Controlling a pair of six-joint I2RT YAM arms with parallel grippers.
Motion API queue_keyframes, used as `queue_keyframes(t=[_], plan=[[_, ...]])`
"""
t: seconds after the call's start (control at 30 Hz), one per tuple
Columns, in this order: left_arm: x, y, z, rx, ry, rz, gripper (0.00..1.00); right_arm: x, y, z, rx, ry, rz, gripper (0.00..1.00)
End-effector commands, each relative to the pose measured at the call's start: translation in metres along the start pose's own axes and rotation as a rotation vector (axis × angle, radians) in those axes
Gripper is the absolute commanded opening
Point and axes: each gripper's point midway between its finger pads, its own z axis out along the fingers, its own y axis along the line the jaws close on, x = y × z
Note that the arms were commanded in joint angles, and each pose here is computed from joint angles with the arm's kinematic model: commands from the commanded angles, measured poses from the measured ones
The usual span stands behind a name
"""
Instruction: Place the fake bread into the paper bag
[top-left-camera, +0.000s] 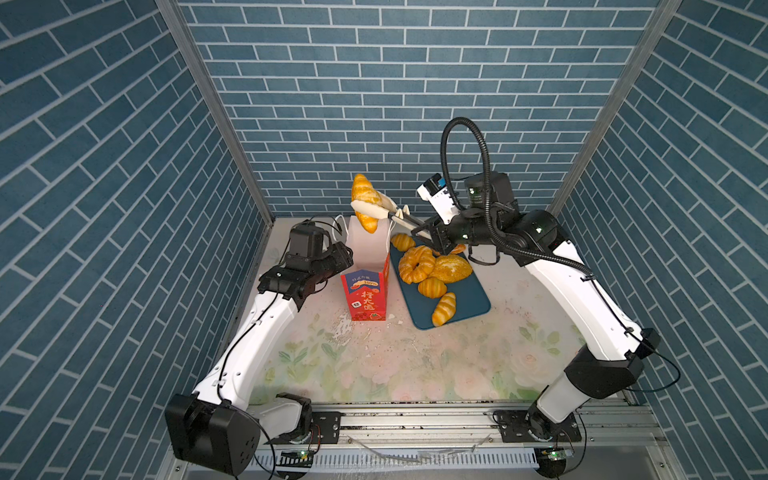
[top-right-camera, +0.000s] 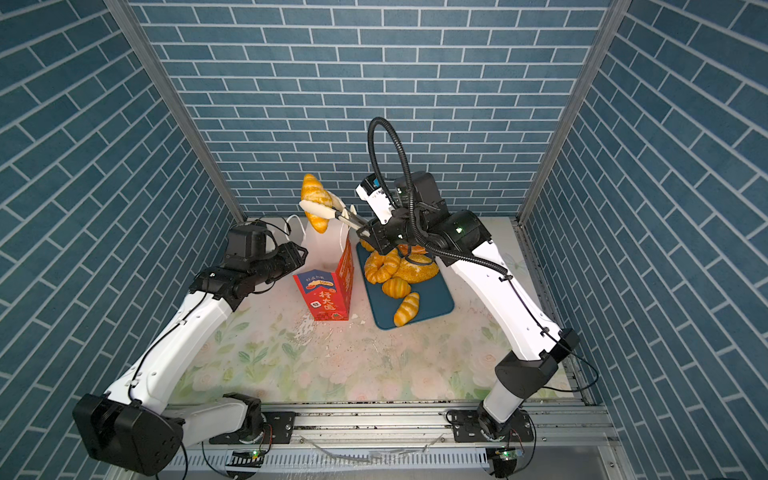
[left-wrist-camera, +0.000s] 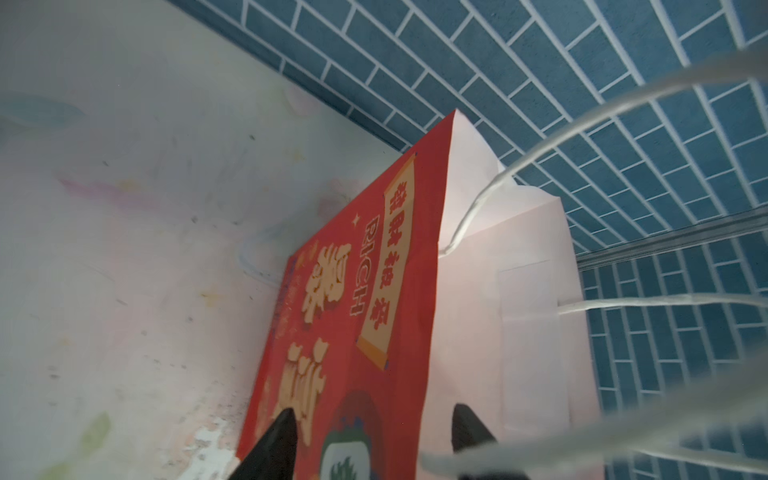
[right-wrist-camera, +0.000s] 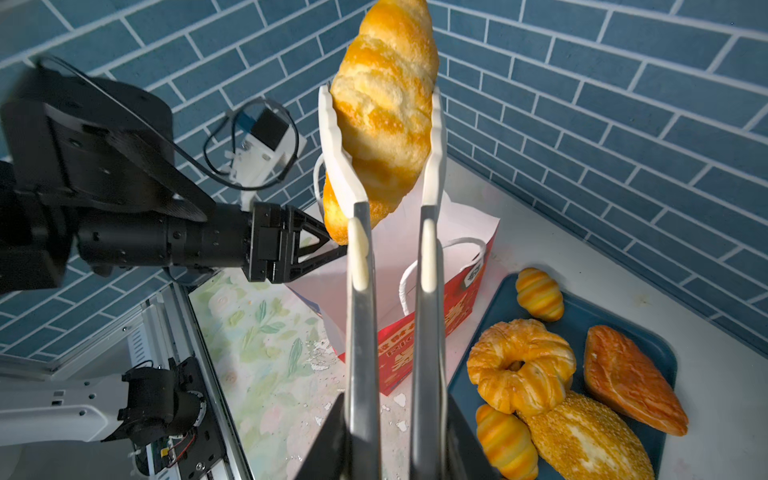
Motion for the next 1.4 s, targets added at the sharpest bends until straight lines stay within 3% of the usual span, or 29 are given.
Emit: queue_keyframes(t=[0.0,0.17,0.3,0.57,0.83,1.07,1.37], plan=[[-0.027,0.005,-0.029,-0.089,-0.095,0.155,0.66,-0.011,0.0,0.002,0.041,-0.031,-0.019,0.26],[-0.043,-0.009,-0.035,-0.099,-0.081,0.333,0.69,0.01,-0.008,0.02,0.106,0.049,-0.001,0.27],[-0.049,-0.015,-0.025,-0.096,-0.049,0.404,0.7,0.021,-0.01,0.028,0.143,0.092,-0.002,0.27],[-0.065,-0.002,-0.007,-0.146,-0.035,0.377,0.68,0.043,-0.006,0.044,0.148,0.188,-0.017,0.28],[-0.066,-0.008,0.006,-0.09,-0.034,0.336,0.38,0.057,-0.009,0.052,0.174,0.262,-0.025,0.39],[-0.067,-0.011,0.006,-0.068,-0.042,0.323,0.16,0.042,-0.005,0.047,0.169,0.219,-0.071,0.55],[-0.06,0.001,0.004,-0.09,-0.039,0.288,0.11,0.008,-0.006,0.018,0.204,0.093,-0.1,0.54]])
